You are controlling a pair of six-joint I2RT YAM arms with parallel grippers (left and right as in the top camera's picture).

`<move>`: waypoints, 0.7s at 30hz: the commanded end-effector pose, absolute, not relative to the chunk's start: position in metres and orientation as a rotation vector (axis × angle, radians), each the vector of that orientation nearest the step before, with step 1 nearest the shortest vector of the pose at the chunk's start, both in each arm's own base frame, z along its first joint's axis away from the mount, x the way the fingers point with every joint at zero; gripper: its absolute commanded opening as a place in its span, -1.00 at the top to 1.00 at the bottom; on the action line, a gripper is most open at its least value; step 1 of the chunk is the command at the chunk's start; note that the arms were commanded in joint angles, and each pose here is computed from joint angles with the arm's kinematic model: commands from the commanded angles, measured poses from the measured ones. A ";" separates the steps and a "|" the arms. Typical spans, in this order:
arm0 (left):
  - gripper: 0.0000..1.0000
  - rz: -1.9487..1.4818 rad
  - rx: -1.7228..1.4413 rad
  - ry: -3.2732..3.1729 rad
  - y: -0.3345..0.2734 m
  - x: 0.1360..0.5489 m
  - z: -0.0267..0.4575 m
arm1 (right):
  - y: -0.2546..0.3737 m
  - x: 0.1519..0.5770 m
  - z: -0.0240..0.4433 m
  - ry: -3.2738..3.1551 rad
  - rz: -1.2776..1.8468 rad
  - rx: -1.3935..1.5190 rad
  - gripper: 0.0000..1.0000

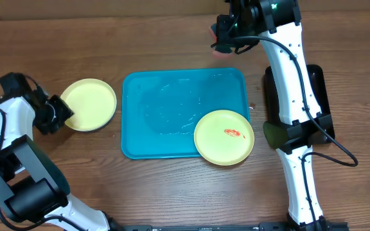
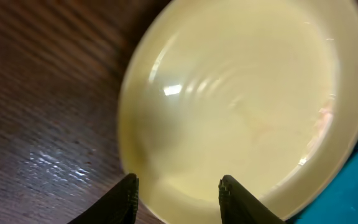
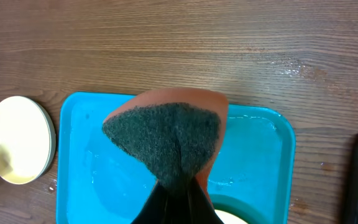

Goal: Clean dirty plates on tray and stack at the side
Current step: 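Drag the stained yellow plate to the tray center with the left gripper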

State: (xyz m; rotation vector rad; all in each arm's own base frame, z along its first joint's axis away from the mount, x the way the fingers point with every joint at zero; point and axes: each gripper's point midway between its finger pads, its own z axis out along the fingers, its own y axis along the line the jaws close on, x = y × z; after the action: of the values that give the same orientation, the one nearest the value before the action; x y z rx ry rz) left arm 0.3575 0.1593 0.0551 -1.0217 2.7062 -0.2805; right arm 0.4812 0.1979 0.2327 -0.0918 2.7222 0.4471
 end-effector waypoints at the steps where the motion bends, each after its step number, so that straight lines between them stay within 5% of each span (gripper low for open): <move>1: 0.12 -0.302 -0.794 2.707 0.134 0.389 0.091 | 0.197 0.479 0.251 2.678 0.472 -0.090 0.93; 9: 0.03 -0.541 -0.300 2.803 0.013 0.410 0.115 | 0.197 0.479 0.251 2.678 0.472 -0.090 0.93; 12: -0.05 -0.805 0.024 2.783 -0.076 0.403 0.127 | 0.197 0.479 0.251 2.678 0.472 -0.090 0.93; 21: -0.16 -0.924 0.403 2.805 -0.194 0.372 0.122 | 0.197 0.479 0.251 2.678 0.471 -0.090 0.93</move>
State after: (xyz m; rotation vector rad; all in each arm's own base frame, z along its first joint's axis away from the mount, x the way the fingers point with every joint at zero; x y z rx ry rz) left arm 0.3797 -0.1641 0.1177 0.3199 2.8187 -0.8475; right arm 0.4812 0.1979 0.2327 -0.0912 2.7223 0.4472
